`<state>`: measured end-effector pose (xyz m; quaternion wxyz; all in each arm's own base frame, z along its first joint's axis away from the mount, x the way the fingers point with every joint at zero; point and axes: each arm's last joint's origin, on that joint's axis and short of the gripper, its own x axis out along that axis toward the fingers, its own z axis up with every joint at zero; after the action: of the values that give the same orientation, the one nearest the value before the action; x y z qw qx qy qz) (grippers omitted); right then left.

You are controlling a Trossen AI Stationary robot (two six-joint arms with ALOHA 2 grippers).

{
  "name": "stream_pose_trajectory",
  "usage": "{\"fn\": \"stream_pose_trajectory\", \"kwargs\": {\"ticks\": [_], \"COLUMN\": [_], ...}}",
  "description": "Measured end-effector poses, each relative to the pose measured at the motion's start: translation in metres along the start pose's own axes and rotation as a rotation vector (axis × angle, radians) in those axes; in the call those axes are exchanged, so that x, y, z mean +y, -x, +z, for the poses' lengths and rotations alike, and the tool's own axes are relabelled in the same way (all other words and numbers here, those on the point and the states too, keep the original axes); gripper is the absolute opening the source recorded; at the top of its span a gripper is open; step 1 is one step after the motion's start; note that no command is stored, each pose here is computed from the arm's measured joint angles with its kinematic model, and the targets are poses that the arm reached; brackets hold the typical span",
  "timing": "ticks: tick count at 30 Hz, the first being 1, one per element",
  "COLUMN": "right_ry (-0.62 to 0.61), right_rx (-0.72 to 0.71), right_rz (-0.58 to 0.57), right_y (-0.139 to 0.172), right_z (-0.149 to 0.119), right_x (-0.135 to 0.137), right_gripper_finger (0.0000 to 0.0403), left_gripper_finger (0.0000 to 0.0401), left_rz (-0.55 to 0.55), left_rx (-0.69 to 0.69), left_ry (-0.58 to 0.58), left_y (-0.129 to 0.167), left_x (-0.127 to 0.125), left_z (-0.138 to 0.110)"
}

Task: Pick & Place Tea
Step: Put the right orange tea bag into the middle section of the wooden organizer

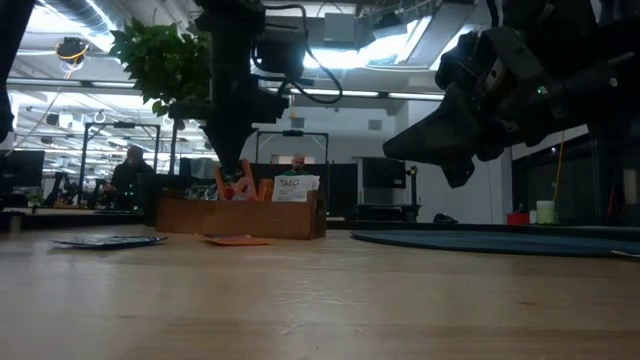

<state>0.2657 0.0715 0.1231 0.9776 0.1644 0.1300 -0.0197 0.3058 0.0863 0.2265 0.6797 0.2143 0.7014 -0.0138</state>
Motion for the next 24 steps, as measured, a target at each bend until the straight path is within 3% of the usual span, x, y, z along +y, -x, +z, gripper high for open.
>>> {"fn": "stream_pose_trajectory", "kwargs": {"ticks": [14, 24], "right_ry": [0.000, -0.001], "right_rx": [0.017, 0.021], "right_rz": [-0.008, -0.009], "right_y": [0.0000, 0.0000], "right_z": [-0.0017, -0.0021], "right_x": [-0.0008, -0.0009], "right_gripper_finger": [0.0015, 0.0015], "left_gripper_finger": [0.0007, 0.0052], "left_rz": [0.008, 0.018], "left_rx": [-0.006, 0.000], "left_ry": [0.002, -0.016], "left_y": [0.0008, 0.0009], "left_x": [0.0006, 0.0005], "left_z": [0.0003, 0.0004]}}
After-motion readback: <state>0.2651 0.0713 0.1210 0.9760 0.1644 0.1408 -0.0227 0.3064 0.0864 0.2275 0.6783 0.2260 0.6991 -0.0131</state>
